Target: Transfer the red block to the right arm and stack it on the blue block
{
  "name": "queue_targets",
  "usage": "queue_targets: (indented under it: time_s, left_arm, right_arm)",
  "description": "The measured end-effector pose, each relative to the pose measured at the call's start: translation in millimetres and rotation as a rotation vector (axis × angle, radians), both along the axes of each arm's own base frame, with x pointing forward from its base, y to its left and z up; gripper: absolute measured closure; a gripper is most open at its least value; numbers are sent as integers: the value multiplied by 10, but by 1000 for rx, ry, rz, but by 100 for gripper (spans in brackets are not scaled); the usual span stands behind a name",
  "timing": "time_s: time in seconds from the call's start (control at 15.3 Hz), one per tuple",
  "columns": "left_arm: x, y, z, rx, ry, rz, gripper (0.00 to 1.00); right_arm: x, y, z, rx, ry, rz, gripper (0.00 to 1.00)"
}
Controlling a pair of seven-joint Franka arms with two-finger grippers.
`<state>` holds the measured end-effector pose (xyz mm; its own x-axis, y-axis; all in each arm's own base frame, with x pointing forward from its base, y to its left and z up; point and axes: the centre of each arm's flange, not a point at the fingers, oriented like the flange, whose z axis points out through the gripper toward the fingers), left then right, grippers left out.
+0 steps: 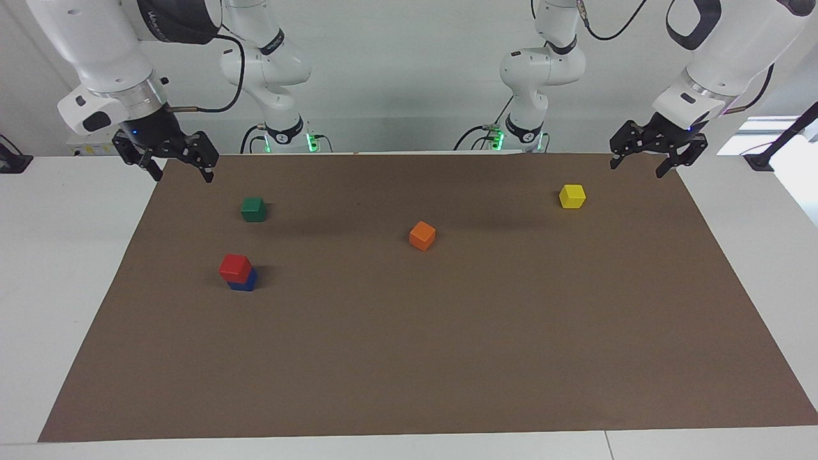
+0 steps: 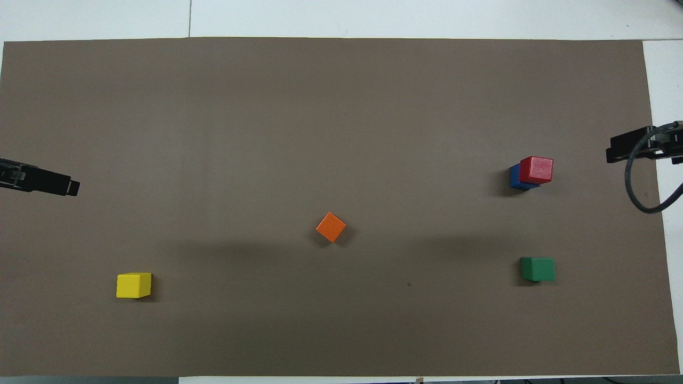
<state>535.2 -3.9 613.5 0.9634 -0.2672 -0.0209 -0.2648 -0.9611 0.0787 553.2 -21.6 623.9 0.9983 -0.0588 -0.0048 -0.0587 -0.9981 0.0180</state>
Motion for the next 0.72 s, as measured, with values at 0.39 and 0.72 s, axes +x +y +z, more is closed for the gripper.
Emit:
queue_targets:
  time_s: [0.39, 0.72]
  left_arm:
    - [27, 36, 21, 1, -25, 8, 0]
    - [27, 56, 17, 1, -24, 12, 0]
  right_arm:
    - [0, 2, -1, 2, 1, 0, 0]
    - [-14, 5, -12, 5, 13, 0, 0]
